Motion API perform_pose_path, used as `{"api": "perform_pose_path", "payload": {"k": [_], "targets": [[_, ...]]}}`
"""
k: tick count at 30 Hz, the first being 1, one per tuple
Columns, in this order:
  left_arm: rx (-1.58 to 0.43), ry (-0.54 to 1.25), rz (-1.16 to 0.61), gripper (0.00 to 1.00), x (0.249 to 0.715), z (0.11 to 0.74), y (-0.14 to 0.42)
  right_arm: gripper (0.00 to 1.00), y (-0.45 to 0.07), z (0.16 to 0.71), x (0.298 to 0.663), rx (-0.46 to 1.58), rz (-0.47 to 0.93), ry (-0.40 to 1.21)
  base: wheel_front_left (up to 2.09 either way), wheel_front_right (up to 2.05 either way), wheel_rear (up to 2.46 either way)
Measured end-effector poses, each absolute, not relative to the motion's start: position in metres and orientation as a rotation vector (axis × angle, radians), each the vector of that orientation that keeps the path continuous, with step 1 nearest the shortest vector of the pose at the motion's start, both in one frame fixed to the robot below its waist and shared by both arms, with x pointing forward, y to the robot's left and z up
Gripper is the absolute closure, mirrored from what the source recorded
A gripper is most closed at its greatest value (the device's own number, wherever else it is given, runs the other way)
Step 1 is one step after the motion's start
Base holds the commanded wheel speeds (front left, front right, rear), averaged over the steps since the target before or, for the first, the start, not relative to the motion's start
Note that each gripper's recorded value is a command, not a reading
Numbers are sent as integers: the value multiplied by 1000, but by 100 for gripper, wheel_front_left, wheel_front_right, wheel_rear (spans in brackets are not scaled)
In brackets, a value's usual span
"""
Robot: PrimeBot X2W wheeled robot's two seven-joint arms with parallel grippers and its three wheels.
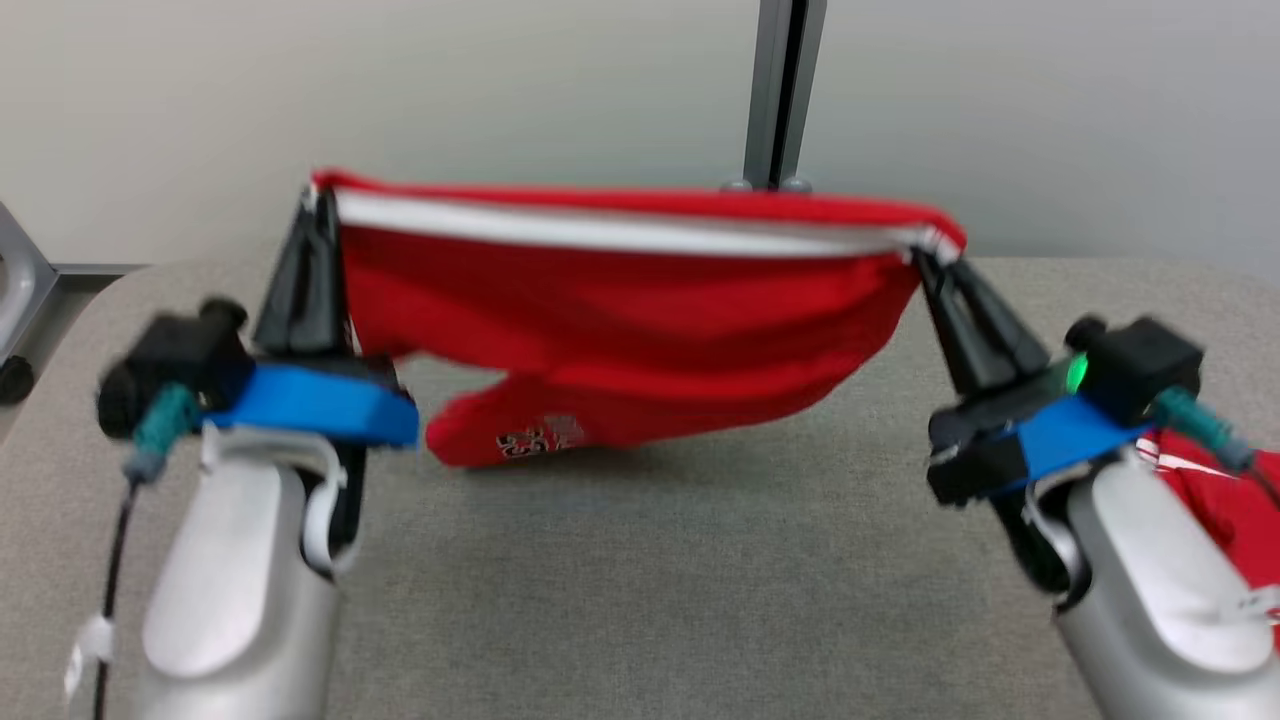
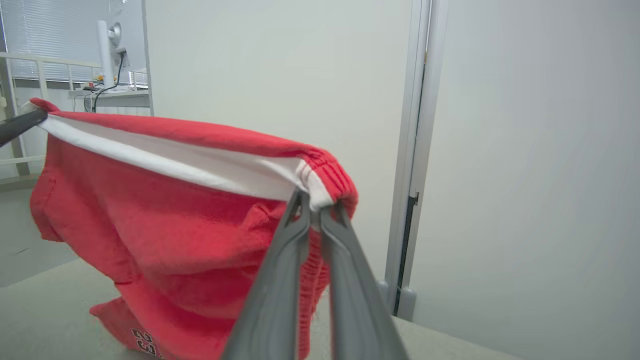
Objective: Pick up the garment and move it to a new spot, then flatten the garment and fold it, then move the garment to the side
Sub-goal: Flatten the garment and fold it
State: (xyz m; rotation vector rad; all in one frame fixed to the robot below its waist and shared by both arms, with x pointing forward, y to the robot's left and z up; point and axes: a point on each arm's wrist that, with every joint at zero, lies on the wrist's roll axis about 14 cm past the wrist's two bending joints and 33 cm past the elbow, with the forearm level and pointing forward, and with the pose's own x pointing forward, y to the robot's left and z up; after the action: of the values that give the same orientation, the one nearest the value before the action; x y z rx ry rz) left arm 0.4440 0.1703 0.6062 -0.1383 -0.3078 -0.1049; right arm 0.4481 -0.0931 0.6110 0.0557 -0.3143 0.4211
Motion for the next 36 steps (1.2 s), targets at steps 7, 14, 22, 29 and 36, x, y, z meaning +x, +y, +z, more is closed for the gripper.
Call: {"api": "perform_pose_path", "payload": {"k": [7,14,22,29,36], "targets": [[-33,-401,-112,100,487,665,171,100,-90,677,474,40,461,-462,0,0,0],[30,-395,-77,100,547,671,162,100,-88,672,533,-66,469,-421,0,0,0],[30,-517,-35,100,573,712,164,100,-99,711,585,-166,394,-514,0,0,0],[-42,-321,-29,100,538,629,172,100,-102,626,568,-109,378,-296,0,0,0],[-190,120,14,100,447,455,175,100,-92,462,475,-56,446,124,0,0,0]]}}
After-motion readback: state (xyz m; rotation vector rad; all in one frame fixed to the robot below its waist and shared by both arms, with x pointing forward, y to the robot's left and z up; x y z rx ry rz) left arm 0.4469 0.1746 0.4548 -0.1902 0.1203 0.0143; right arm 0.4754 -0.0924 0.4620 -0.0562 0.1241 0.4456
